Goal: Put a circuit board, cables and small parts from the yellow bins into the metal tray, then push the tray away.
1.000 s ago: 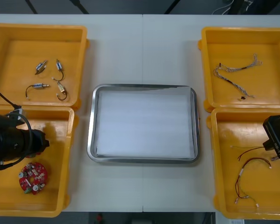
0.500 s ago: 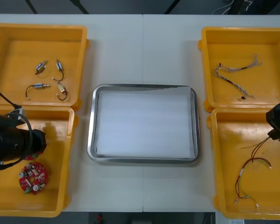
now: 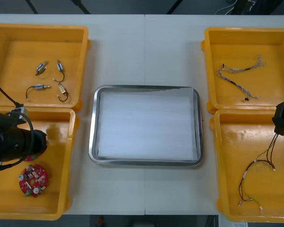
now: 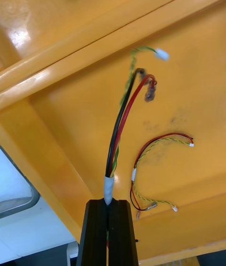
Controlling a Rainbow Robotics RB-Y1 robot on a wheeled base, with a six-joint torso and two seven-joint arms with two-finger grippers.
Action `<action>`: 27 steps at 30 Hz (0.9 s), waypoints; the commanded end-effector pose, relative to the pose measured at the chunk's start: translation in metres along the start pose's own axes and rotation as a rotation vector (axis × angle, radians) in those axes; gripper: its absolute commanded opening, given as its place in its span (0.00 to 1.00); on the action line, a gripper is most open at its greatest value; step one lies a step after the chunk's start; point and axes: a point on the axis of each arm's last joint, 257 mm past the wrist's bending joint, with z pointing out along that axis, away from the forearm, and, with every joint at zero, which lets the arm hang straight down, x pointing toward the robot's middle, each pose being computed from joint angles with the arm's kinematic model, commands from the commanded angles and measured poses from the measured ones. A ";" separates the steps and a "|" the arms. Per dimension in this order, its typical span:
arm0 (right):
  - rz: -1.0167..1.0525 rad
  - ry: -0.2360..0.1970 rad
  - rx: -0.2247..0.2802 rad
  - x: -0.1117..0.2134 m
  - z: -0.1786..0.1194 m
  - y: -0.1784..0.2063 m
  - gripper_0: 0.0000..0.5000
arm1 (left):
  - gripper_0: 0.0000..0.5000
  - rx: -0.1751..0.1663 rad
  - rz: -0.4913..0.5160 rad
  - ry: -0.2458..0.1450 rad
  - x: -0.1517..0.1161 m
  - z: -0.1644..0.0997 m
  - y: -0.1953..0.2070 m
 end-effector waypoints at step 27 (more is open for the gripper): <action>-1.017 -0.072 0.047 0.021 -0.047 0.012 0.00 | 0.00 -0.029 0.069 0.063 -0.049 -0.139 -0.037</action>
